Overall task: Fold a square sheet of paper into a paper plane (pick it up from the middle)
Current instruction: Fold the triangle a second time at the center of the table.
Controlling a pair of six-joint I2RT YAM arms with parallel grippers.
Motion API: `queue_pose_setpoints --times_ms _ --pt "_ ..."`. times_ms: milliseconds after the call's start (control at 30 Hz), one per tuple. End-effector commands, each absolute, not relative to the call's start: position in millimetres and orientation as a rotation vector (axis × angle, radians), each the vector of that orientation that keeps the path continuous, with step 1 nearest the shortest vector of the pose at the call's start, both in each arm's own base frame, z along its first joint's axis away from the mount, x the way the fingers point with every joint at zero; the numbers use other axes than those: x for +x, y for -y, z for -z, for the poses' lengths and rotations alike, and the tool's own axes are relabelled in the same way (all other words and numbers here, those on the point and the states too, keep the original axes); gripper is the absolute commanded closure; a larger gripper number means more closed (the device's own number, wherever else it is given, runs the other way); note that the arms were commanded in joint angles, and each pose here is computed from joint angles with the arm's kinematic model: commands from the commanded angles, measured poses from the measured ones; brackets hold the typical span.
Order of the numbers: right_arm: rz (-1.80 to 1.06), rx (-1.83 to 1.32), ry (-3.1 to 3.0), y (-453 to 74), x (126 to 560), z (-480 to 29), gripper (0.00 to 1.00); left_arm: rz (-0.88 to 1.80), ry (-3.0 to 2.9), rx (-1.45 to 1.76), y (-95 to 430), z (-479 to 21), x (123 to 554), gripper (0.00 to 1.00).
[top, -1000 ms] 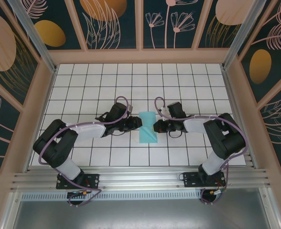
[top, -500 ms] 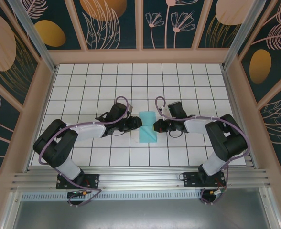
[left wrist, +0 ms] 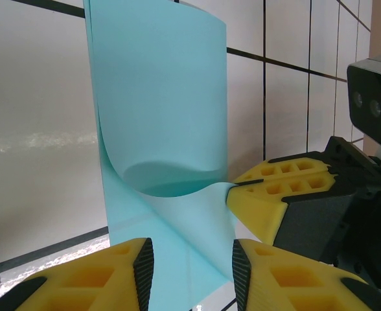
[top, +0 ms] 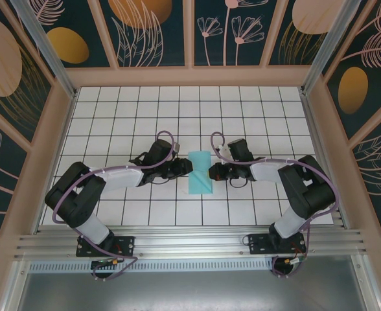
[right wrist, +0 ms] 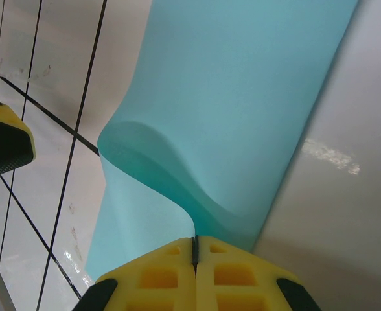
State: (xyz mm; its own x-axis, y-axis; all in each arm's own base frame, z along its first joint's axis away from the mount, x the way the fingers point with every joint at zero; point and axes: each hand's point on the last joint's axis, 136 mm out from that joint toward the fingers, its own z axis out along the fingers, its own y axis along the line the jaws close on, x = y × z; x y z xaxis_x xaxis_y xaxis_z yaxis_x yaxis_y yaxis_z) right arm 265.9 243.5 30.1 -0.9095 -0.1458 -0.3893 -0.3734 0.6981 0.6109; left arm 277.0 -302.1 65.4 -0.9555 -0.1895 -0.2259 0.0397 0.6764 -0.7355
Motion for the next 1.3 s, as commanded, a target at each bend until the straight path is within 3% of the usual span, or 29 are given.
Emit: queue_pose_setpoints --times_ms 0,1267 --pt "-0.999 -0.424 -2.603 -240.2 270.4 -26.2 1.00 1.176 -2.601 -0.076 309.2 -67.9 276.9 0.60" --pt "-0.969 -0.481 -2.636 -241.9 275.1 -17.9 1.00 1.180 -2.610 -0.068 309.3 -64.0 274.9 0.60"
